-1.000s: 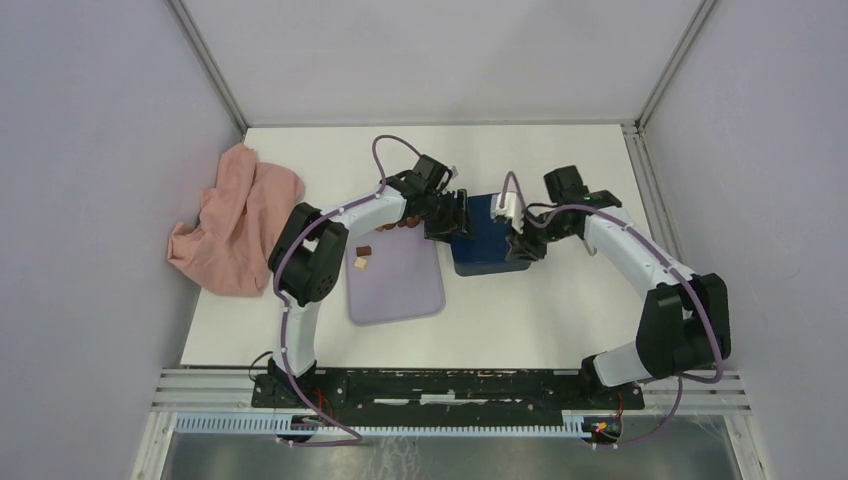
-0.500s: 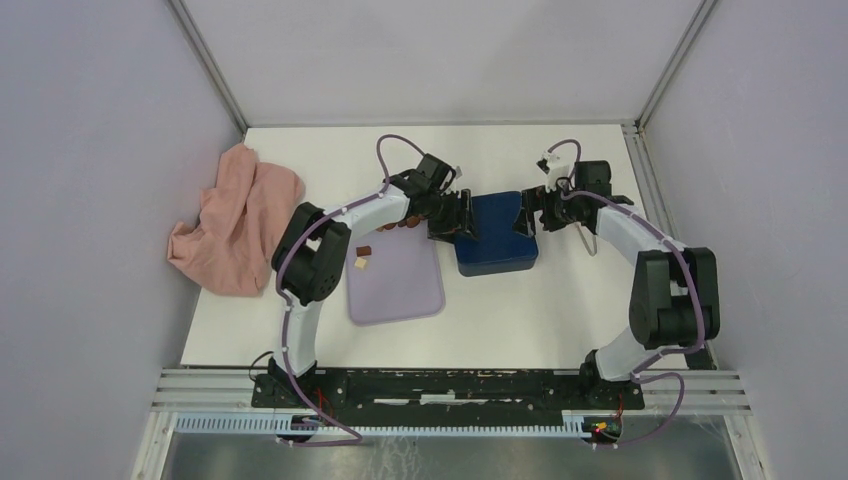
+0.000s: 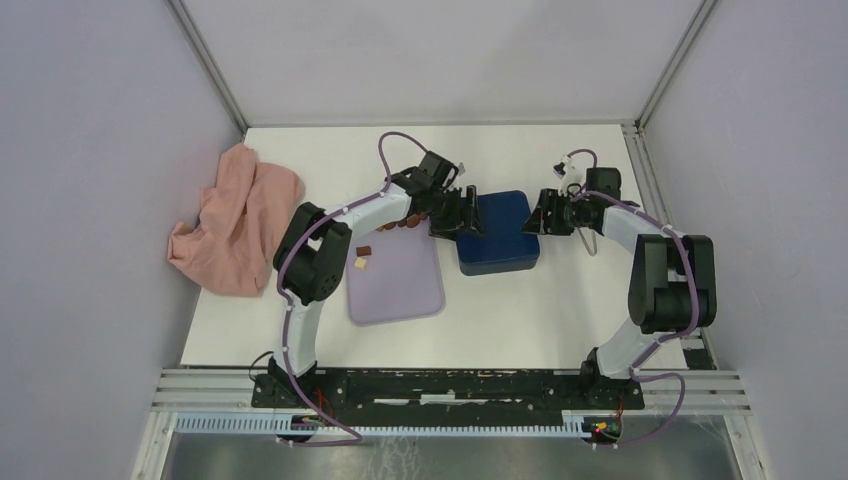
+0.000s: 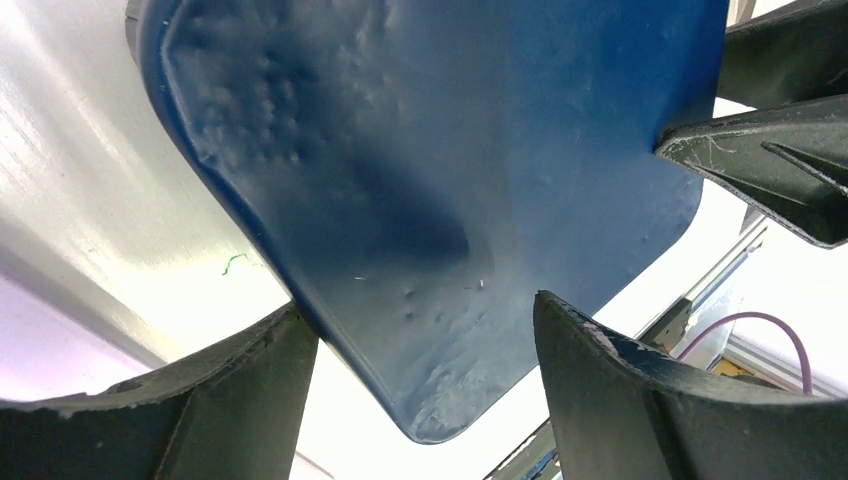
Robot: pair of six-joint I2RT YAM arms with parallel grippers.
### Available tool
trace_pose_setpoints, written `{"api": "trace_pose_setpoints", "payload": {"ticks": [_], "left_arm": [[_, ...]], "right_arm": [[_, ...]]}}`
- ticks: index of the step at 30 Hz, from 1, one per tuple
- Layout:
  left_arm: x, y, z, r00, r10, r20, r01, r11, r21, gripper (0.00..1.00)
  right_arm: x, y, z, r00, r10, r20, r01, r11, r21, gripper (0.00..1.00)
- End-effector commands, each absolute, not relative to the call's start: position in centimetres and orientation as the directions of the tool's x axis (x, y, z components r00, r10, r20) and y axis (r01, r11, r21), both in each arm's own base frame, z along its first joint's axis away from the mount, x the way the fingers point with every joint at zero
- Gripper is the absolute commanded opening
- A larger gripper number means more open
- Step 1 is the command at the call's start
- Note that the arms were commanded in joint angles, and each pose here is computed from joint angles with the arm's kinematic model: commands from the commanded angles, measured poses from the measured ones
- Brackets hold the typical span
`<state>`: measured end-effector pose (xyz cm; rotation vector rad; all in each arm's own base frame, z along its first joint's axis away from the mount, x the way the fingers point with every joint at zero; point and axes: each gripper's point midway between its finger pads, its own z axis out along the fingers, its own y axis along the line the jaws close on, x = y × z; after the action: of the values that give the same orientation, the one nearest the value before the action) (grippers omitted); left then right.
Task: Pack the chocolate
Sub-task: Close the box lid on the packing box.
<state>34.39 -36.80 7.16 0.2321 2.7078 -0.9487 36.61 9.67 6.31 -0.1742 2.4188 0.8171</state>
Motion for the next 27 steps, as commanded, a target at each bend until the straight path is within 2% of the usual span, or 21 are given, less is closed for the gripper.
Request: {"api": "trace_pose_setpoints", "payload": {"ticks": [1, 5, 9, 13, 18, 19, 22, 27], "left_arm": [[37.0, -38.9, 13.3, -0.899, -0.007, -0.438, 0.31, 0.696, -0.647, 0.85], [38.1, -37.9, 16.8, -0.856, -0.068, -0.513, 0.326, 0.699, -0.637, 0.86], [38.6, -35.4, 17.8, -0.825, -0.115, -0.553, 0.295, 0.746, -0.596, 0.83], [38.5, -32.2, 16.2, -0.821, -0.146, -0.552, 0.216, 0.816, -0.537, 0.72], [37.9, -29.9, 12.4, -0.866, -0.122, -0.486, 0.128, 0.883, -0.451, 0.4], [37.8, -29.8, 11.8, -0.872, -0.117, -0.475, 0.12, 0.89, -0.44, 0.37], [37.7, -29.7, 10.2, -0.89, -0.107, -0.442, 0.099, 0.903, -0.417, 0.3], [37.5, -30.3, 7.9, -0.922, -0.068, -0.382, 0.088, 0.922, -0.378, 0.27]], "right_arm": [[36.0, 8.3, 4.9, -0.845, 0.079, -0.529, -0.246, 0.822, 0.514, 0.56], [36.1, 8.2, 4.9, -0.845, 0.086, -0.528, -0.242, 0.819, 0.52, 0.52], [36.1, 8.3, 4.9, -0.845, 0.084, -0.528, -0.248, 0.814, 0.526, 0.48], [36.2, 8.2, 4.8, -0.844, 0.08, -0.53, -0.25, 0.816, 0.522, 0.47], [36.3, 8.3, 4.8, -0.845, 0.081, -0.529, -0.251, 0.814, 0.524, 0.44], [36.3, 8.2, 4.8, -0.844, 0.081, -0.53, -0.252, 0.813, 0.525, 0.44], [36.3, 8.3, 4.8, -0.845, 0.08, -0.529, -0.252, 0.812, 0.526, 0.44], [36.4, 8.3, 4.9, -0.843, 0.083, -0.531, -0.251, 0.813, 0.526, 0.44]]}}
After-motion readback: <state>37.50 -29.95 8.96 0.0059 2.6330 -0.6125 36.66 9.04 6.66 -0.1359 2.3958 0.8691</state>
